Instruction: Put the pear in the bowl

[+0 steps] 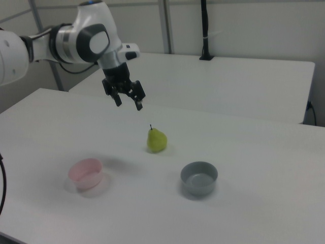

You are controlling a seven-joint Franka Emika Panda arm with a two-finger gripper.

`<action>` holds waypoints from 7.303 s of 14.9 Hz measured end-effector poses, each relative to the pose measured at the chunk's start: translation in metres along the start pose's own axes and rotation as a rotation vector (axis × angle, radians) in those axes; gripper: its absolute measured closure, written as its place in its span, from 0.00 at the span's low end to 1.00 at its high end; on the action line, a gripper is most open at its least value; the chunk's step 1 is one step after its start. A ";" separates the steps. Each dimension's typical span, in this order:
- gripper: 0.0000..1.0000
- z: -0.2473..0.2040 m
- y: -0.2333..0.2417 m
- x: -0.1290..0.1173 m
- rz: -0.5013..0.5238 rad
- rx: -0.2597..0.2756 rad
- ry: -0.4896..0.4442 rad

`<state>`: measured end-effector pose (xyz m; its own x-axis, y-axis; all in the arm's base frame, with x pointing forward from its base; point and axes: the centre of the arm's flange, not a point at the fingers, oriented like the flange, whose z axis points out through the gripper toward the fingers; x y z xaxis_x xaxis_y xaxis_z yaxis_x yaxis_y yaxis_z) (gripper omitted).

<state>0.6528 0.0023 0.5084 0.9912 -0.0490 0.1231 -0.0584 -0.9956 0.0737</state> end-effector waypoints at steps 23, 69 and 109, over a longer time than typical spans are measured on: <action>0.01 0.171 0.007 0.039 -0.047 -0.055 0.047; 0.33 0.072 -0.119 -0.125 -0.327 -0.097 -0.098; 0.00 -0.036 -0.085 -0.077 -0.191 -0.060 -0.101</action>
<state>0.5770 0.0938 0.5280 0.9916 0.1295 0.0017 0.1279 -0.9811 0.1454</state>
